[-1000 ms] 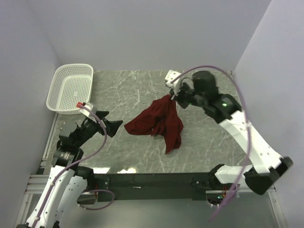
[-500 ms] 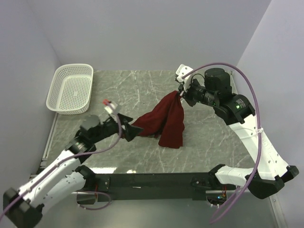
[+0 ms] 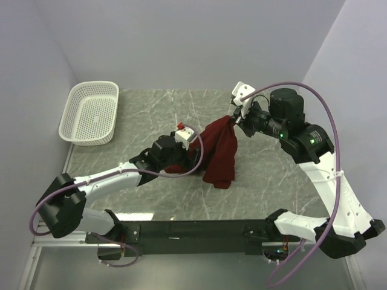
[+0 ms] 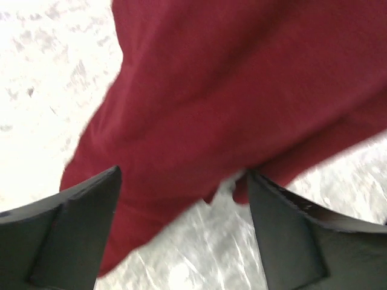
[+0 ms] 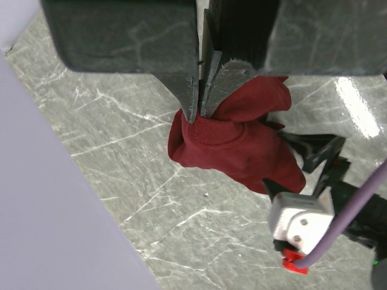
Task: Fold and stack the t-shirts
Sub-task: Flatten the tshirt out
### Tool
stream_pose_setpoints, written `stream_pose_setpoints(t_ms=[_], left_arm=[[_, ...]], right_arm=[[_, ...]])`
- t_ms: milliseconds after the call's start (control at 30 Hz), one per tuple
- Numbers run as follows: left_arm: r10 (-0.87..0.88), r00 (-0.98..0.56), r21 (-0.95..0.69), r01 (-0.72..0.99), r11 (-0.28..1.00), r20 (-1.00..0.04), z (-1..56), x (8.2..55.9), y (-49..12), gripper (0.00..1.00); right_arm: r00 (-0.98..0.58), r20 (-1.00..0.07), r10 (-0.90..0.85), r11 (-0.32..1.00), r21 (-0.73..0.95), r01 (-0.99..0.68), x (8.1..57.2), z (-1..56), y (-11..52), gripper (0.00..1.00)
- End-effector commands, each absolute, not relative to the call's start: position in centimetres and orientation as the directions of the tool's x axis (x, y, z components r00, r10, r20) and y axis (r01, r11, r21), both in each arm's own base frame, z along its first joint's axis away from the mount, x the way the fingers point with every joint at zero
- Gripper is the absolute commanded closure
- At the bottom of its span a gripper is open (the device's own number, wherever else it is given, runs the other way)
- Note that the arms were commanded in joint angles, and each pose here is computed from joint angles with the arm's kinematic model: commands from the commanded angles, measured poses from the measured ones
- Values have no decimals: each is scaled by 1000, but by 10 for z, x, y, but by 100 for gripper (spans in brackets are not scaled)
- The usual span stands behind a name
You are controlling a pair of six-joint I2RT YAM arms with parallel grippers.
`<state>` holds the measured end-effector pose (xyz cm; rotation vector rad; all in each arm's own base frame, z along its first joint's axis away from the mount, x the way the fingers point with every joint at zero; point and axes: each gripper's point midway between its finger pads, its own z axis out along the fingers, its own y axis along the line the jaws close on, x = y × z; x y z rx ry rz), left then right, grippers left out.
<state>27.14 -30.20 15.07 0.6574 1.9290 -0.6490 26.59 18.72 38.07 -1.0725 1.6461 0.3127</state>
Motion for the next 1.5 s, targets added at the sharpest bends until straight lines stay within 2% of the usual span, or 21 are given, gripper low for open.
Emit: stream_pose_setpoints(t_ms=[0, 33, 133, 167, 233, 267, 433, 600, 700, 867, 1100, 1233, 1300, 1400, 1467], left_arm=[[109, -261, -105, 686, 720, -959, 197, 297, -317, 14], [117, -265, -106, 697, 709, -957, 194, 297, -321, 18], [106, -261, -130, 744, 655, -959, 202, 291, -334, 44], [98, -254, -132, 751, 647, -962, 208, 291, -335, 66], [88, -241, -128, 752, 647, -967, 220, 289, -332, 93], [77, -230, -125, 745, 656, -970, 228, 288, -329, 99], [-28, -81, -76, 676, 733, -996, 308, 277, -282, 99], [-143, 48, -76, 662, 746, -989, 383, 253, -248, 99], [-178, 38, -92, 740, 666, -983, 408, 235, -257, 99], [-160, -105, -163, 895, 414, -982, 421, 204, -308, 99], [-175, -133, -167, 966, 196, -975, 463, 161, -371, 99], [-213, -155, -180, 978, 101, -965, 487, 136, -397, 99], [-281, -163, -195, 977, 90, -946, 505, 129, -386, 99], [-337, -167, -233, 958, 167, -927, 492, 137, -368, 99], [-368, -162, -273, 923, 271, -916, 474, 146, -341, 99]], right_arm=[[55, -900, -433, 581, -325, -747, 258, 402, 180, 100], [45, -900, -433, 589, -321, -741, 259, 399, 177, 100], [30, -906, -423, 614, -310, -726, 262, 398, 170, 100], [28, -907, -421, 621, -310, -720, 262, 399, 168, 100], [15, -907, -420, 646, -311, -697, 265, 402, 161, 100], [9, -906, -423, 660, -315, -682, 268, 403, 155, 100], [21, -905, -425, 739, -360, -569, 276, 424, 127, 100], [49, -911, -410, 819, -391, -420, 278, 456, 96, 100], [87, -920, -381, 865, -389, -317, 274, 483, 77, 100], [149, -933, -329, 921, -352, -168, 258, 522, 48, 100], [303, -909, -286, 958, -258, 127, 210, 601, -11, 100], [346, -903, -255, 967, -231, 109, 208, 620, -8, 100], [351, -907, -234, 971, -235, 41, 218, 620, 6, 100], [297, -934, -198, 967, -236, -97, 257, 602, 35, 100], [235, -955, -183, 951, -233, -206, 291, 579, 60, 100]])
